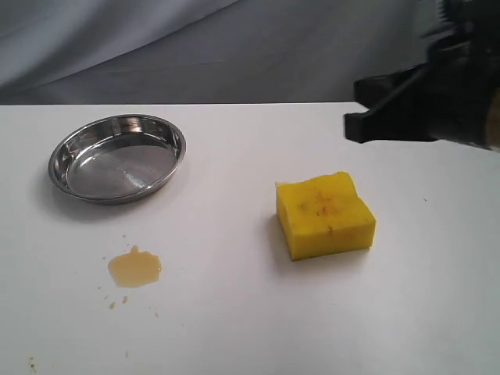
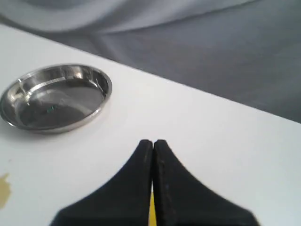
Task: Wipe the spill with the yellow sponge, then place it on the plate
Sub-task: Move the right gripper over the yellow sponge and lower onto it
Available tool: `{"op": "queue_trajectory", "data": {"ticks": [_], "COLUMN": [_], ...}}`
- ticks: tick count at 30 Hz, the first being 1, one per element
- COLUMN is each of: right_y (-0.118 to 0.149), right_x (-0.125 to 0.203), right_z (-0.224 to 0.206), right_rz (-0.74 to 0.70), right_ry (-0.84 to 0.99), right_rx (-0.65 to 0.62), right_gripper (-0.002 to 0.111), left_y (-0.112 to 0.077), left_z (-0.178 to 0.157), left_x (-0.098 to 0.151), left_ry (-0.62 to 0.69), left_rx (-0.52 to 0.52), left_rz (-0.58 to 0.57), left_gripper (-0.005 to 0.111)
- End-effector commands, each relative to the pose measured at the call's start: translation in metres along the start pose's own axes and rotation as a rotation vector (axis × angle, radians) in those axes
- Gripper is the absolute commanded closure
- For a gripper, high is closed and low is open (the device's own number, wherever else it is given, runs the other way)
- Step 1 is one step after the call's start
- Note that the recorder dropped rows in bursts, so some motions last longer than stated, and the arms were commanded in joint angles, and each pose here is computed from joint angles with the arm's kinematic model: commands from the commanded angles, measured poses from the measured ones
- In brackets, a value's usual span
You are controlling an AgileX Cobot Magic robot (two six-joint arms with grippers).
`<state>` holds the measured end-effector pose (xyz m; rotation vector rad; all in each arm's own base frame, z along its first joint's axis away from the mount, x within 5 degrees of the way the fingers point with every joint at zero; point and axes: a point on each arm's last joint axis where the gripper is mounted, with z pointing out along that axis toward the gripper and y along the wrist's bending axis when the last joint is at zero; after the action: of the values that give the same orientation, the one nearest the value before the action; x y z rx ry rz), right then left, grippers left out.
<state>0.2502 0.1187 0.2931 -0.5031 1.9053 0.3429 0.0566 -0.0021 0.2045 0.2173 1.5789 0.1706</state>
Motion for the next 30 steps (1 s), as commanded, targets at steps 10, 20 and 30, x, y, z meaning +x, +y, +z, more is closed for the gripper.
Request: {"op": "queue_trajectory", "data": {"ticks": [10,20,30], "right_y": [0.018,0.030,0.034], "right_x": [0.044,0.026,0.026], "right_z": [0.102,0.085,0.082], "right_rz": [-0.021,0.019,0.049], "right_ry": [0.280,0.235,0.243], "right_rx": [-0.228,-0.347,-0.396], "right_gripper": [0.108,0.108,0.108], "left_y": [0.000,0.000,0.000], "left_z": [0.000,0.000,0.000], "left_x": [0.000,0.000,0.000], "left_ry": [-0.008,-0.008,-0.008], "left_rx": [0.001,0.001,0.001], "left_rz": [-0.007,-0.007,-0.007], "left_gripper": [0.107,0.107,0.107]}}
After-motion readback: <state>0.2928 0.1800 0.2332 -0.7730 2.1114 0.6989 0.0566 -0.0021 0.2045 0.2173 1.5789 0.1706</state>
